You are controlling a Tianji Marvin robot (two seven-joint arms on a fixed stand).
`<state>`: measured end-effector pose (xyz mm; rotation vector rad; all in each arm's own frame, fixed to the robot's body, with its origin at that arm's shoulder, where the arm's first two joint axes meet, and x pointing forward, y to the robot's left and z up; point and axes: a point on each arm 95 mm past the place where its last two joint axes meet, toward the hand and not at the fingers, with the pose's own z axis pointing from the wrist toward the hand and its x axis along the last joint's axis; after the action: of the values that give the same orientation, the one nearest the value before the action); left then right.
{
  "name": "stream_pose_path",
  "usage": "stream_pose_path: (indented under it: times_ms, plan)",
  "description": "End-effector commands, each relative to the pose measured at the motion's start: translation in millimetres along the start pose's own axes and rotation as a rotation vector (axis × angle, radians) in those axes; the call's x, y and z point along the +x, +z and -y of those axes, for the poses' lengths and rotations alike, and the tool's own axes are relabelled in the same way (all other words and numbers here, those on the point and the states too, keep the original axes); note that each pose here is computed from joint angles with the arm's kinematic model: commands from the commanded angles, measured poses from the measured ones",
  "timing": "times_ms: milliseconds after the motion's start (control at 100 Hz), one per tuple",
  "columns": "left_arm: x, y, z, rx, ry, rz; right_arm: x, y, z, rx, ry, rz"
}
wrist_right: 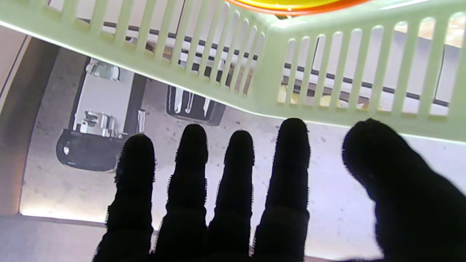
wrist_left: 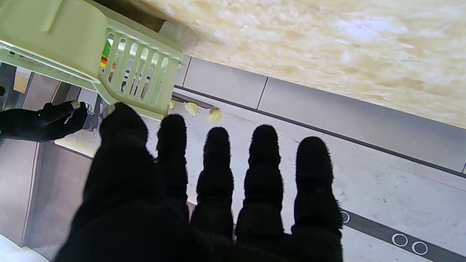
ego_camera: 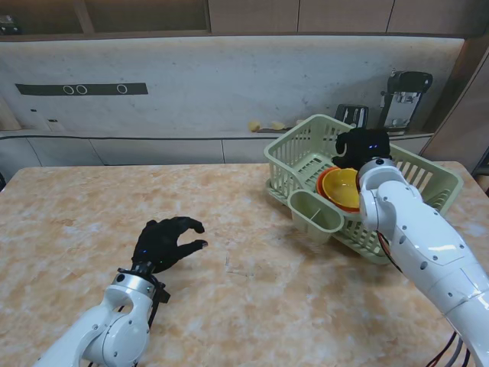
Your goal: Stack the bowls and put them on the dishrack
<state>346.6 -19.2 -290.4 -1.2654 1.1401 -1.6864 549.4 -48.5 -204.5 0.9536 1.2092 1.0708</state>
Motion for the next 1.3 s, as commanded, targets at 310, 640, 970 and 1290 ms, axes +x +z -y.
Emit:
stream_pose_path:
  times_ms: [310, 640, 970, 1290]
  plan:
    - [3.8, 0.3, -1.8, -0.014, -0.012, -0.012, 18.7, -22.4, -13.3, -0.094, 0.054, -0.081]
    - [4.1, 0.5, -2.1, -0.015, -0.014, -0.014, 32.4, -47.6, -25.7, -0.204, 0.105, -0.159]
    - [6.0, 1.4, -3.7, -0.016, -0.023, -0.03, 51.8, -77.8, -36.7, -0.287, 0.166, -0.26]
    - [9.9, 1.3, -5.3, -0.019, -0.031, -0.051, 71.8, -109.2, -40.5, -0.307, 0.214, -0.365]
